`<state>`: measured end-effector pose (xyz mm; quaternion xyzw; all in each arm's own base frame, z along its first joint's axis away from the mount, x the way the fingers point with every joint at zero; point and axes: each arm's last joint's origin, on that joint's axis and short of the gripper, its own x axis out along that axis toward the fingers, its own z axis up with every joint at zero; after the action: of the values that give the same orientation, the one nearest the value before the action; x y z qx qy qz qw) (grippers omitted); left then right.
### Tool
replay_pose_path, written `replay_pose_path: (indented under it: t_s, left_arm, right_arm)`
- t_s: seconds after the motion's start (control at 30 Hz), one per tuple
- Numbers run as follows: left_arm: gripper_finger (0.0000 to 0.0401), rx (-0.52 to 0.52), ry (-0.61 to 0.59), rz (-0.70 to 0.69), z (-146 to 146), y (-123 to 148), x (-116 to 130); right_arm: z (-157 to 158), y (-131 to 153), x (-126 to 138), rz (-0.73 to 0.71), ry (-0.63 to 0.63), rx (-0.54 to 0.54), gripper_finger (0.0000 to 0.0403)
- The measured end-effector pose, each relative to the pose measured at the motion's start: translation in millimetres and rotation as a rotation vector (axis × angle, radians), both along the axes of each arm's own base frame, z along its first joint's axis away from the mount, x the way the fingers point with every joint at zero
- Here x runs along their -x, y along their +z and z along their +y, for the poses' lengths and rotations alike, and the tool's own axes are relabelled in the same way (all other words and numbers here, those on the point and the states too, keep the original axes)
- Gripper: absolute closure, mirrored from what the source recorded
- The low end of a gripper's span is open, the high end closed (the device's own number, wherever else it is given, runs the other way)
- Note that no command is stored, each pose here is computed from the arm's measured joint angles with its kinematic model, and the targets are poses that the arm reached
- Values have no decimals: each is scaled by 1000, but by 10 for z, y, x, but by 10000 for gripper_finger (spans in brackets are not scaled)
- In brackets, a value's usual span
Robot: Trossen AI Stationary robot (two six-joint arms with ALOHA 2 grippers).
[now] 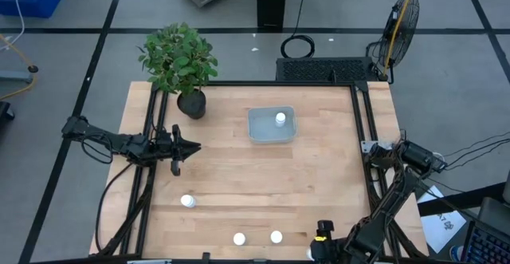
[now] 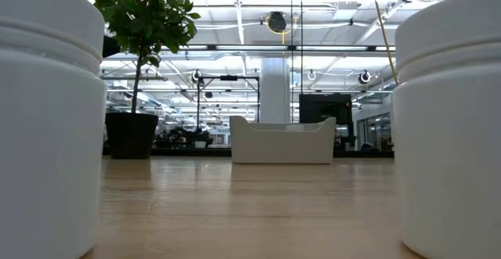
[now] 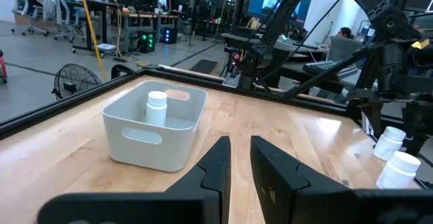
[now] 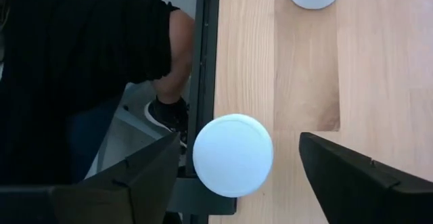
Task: Pick and place pill bottles into a basket
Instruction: Put the white pill bottle into the white bin
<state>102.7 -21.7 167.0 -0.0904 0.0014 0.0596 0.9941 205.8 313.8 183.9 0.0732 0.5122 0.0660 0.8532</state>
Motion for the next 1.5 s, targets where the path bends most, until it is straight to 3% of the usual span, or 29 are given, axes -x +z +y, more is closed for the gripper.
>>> replay_pose_path:
  t_s: [0.63,1.07,1.3,1.5]
  left_arm:
    - [341,0,0,0,0,1,0]
    - [341,0,0,0,0,1,0]
    - [341,0,0,0,0,1,0]
    - [341,0,0,0,0,0,0]
  right_arm:
    - [-41,-28,-63,9,28,25,252]
    - [-354,68,-257,27,-30,121,248]
    - [-682,424,-373,-101,-32,224,253]
    - [-1186,844,-547,-227,-100,292,249]
